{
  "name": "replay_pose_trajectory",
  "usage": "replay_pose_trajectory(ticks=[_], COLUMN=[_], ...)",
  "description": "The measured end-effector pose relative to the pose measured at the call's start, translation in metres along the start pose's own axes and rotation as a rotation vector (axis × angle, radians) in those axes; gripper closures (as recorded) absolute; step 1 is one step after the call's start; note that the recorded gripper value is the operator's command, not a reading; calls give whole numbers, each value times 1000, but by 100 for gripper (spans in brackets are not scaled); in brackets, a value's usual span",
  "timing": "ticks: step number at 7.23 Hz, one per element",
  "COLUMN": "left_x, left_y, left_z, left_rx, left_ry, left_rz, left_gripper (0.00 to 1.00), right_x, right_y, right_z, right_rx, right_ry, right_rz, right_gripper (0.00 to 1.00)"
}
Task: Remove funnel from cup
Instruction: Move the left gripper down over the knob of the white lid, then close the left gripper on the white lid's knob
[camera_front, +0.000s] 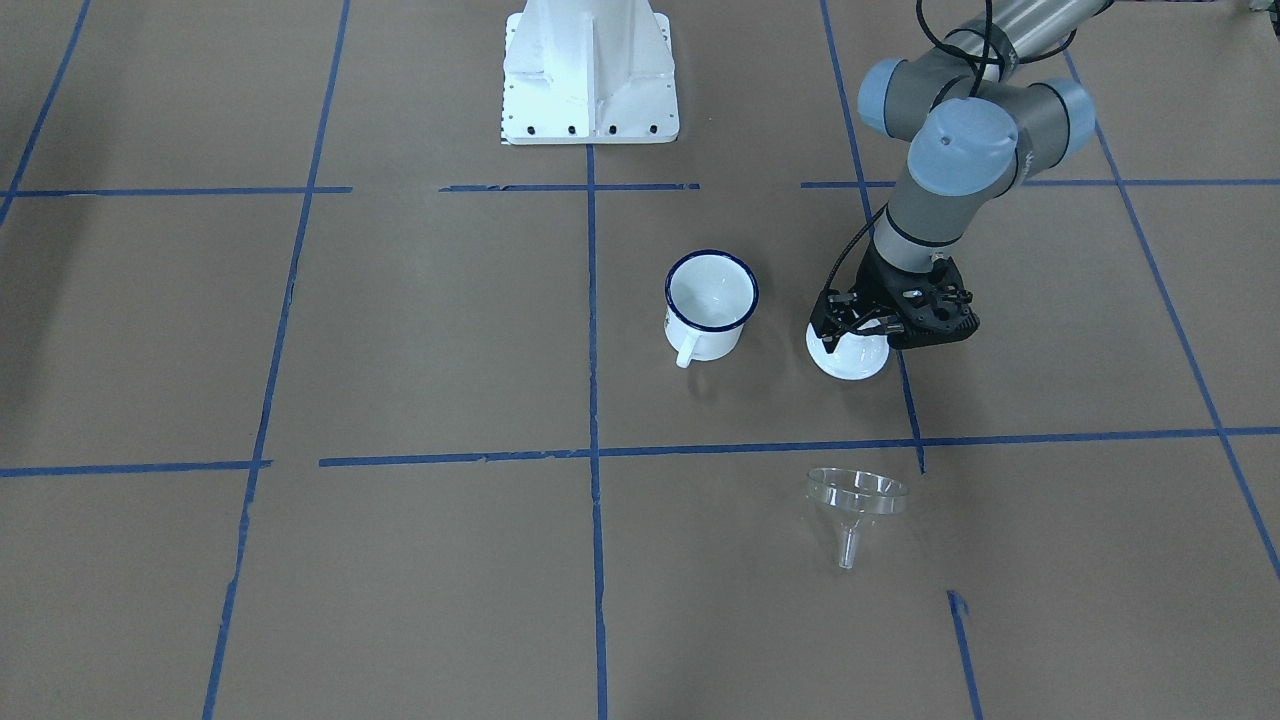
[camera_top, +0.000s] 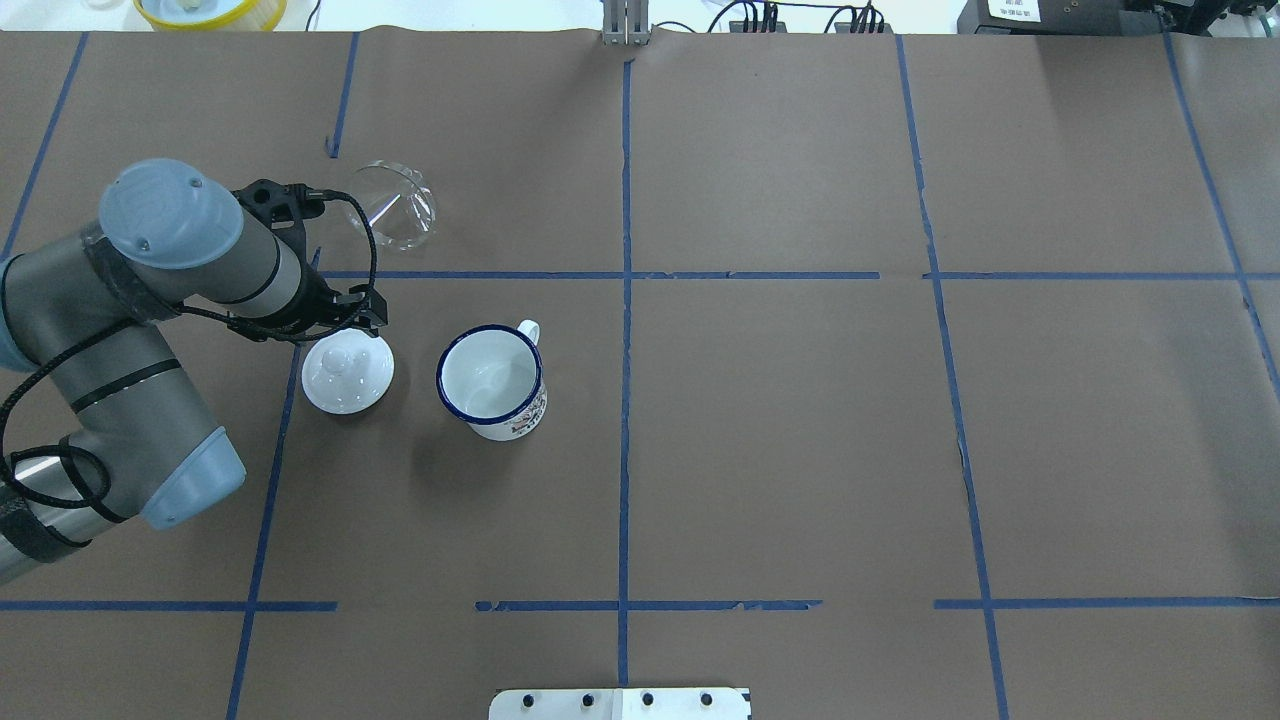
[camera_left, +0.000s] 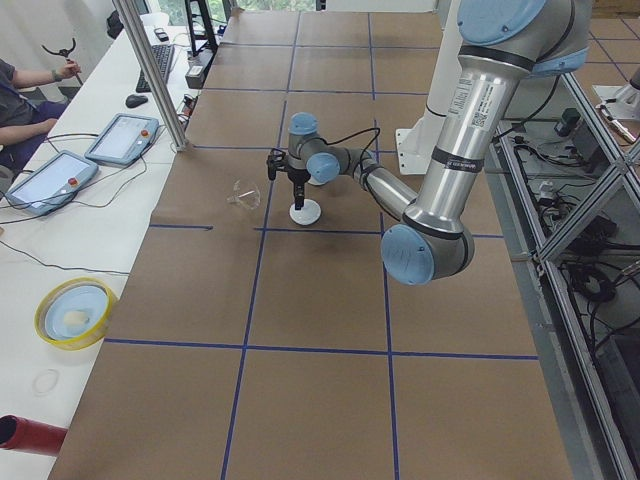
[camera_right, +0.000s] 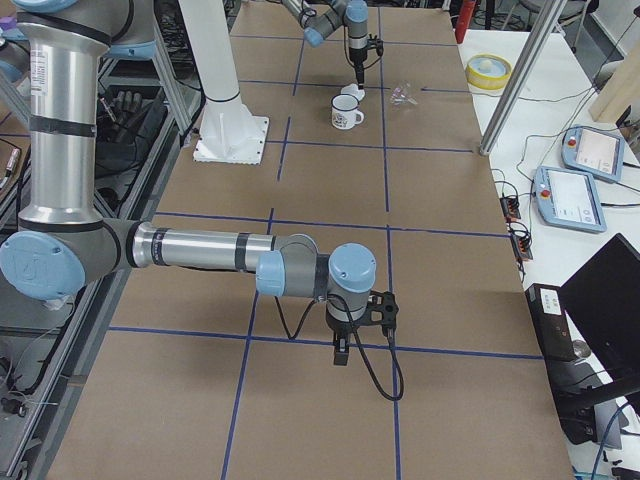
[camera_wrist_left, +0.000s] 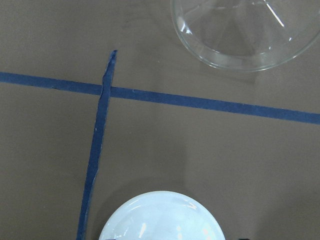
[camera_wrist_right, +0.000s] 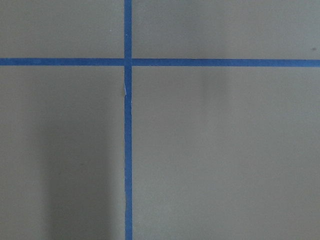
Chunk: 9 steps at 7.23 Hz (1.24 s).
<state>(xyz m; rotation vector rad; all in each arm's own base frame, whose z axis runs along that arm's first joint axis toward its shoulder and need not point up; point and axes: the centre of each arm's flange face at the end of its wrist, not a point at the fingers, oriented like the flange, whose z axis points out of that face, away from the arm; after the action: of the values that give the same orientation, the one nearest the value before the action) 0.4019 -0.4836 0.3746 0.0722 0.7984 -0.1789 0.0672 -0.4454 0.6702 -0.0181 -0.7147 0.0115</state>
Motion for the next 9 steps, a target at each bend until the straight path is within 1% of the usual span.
replay_pose_trajectory(ticks=[1, 3, 4, 7, 9], left_x=[-1, -1, -2, -6, -4], left_y=[1, 3, 7, 15, 18], left_z=[0, 2, 5, 11, 8], left_rx=[-1, -6, -12, -24, -38], left_ry=[0, -2, -6, -15, -4], left_rz=[-1, 0, 2, 7, 10], left_gripper=[22, 23, 28, 38, 48], right_x=[0, 0, 0, 0, 0], right_y=[0, 0, 0, 0, 0], right_z=[0, 0, 0, 0, 0], right_rx=[0, 0, 0, 0, 0], right_ry=[0, 0, 0, 0, 0], right_rz=[0, 0, 0, 0, 0], right_gripper=[0, 0, 0, 0, 0])
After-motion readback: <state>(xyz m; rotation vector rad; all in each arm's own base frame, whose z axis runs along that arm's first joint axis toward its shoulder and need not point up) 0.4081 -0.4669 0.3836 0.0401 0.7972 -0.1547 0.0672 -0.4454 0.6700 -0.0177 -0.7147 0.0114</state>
